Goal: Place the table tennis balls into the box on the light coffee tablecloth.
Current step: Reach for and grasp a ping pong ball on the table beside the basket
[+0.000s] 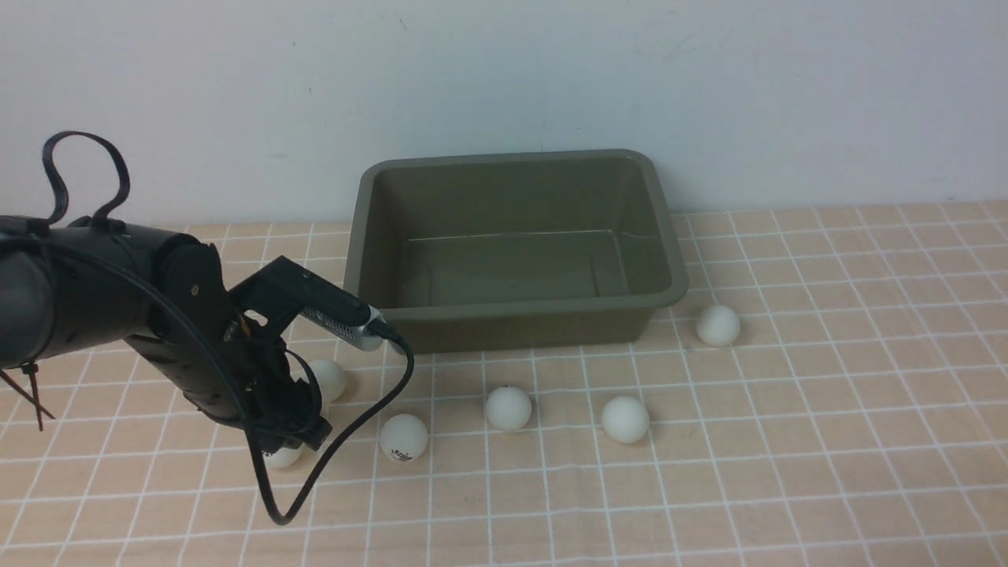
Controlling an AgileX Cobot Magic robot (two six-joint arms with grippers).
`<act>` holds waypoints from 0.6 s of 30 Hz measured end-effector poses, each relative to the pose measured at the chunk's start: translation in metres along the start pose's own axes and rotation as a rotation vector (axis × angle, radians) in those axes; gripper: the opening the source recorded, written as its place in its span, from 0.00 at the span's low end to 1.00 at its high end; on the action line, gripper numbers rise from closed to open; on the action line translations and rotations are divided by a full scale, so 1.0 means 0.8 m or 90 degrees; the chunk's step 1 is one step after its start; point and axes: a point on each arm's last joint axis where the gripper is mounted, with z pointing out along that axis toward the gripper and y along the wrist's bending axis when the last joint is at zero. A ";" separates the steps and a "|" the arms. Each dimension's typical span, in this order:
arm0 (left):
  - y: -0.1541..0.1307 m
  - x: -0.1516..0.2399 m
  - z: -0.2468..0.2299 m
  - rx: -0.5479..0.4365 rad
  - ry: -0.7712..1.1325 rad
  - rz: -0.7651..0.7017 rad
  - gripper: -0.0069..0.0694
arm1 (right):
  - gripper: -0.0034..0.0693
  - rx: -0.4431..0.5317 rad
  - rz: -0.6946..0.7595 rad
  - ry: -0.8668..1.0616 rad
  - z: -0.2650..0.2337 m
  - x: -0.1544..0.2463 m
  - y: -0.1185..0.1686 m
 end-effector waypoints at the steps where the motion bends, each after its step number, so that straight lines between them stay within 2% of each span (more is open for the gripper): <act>1: 0.000 0.001 0.003 0.001 0.005 0.000 0.55 | 0.03 0.000 0.000 0.000 0.000 0.000 0.000; 8: 0.000 0.002 0.025 0.003 0.025 0.004 0.55 | 0.03 0.000 0.000 0.000 0.000 0.000 0.000; 12: 0.001 0.002 0.031 0.001 0.034 0.011 0.51 | 0.03 0.000 0.000 0.000 0.000 0.000 0.000; 16: 0.005 -0.011 0.009 0.003 0.034 0.008 0.51 | 0.03 0.000 0.000 0.000 0.000 0.000 0.000; 18: 0.007 -0.026 -0.024 0.007 0.017 -0.003 0.51 | 0.03 0.000 0.000 0.000 0.000 0.000 0.000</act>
